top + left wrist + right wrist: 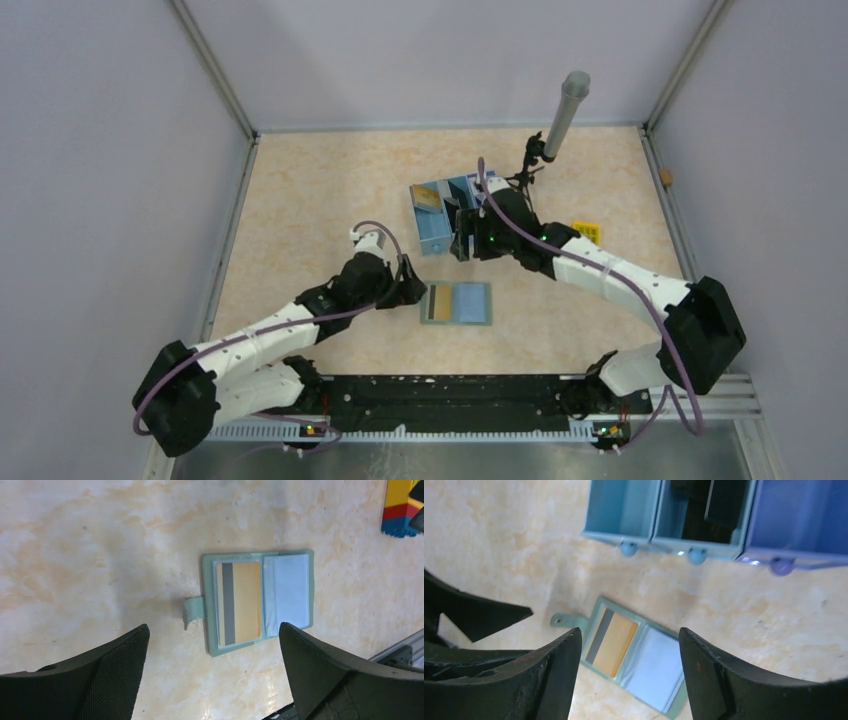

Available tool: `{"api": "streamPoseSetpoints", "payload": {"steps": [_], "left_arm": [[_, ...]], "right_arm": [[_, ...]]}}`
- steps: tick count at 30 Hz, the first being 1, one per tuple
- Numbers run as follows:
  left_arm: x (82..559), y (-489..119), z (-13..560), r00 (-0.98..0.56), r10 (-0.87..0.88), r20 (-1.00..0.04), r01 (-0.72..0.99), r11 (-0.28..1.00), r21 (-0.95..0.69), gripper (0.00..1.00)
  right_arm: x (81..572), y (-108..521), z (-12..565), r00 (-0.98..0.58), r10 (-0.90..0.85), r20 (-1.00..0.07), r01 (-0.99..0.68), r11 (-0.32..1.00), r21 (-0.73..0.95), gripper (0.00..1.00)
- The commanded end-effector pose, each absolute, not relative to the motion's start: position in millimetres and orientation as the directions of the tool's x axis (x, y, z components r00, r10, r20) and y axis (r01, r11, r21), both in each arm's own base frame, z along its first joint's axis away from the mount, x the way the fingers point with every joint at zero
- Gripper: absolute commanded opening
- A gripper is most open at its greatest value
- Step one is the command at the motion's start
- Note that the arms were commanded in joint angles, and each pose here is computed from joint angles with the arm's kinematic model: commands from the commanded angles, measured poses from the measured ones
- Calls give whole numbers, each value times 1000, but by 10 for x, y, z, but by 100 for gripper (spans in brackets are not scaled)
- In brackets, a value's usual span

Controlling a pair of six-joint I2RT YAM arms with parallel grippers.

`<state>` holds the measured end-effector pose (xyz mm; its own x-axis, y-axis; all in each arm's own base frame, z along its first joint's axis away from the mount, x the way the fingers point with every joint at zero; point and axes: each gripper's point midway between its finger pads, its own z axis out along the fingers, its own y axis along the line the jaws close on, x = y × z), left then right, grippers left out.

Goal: Put the credit cards into the card holder
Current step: Insert the credit card into the card holder, then pick up the credit card from the storage box.

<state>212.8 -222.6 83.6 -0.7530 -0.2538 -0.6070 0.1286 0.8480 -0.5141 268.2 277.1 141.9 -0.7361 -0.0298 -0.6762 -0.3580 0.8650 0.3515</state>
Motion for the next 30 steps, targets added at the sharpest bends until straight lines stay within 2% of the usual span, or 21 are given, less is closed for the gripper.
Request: {"api": "streamPoseSetpoints", "payload": {"steps": [1,4,13,25,30], "left_arm": [[2315,-2084,1203,-740,-294,-605,124,824,-552,99],[2450,-1913,1440,-736,-318,-598,118,810,-575,99],[2651,-1549,1899,-707,-237,-667,146,873,-465,99],[2718,-1331,1859,-679,-223,-699,123,905,-408,99],[2723,-1316,1847,-675,-224,-703,122,906,-406,99]], "right_arm": [[3124,2638,1671,-662,-80,-745,-380,892,243,71],[3392,2642,1710,-628,-106,-771,-367,914,173,70],[3973,2663,1384,-647,-170,-744,-244,970,-9,47],[4291,2683,874,-687,-234,-688,-187,972,-144,40],[4382,2699,764,-689,-249,-680,-177,968,-175,31]]}}
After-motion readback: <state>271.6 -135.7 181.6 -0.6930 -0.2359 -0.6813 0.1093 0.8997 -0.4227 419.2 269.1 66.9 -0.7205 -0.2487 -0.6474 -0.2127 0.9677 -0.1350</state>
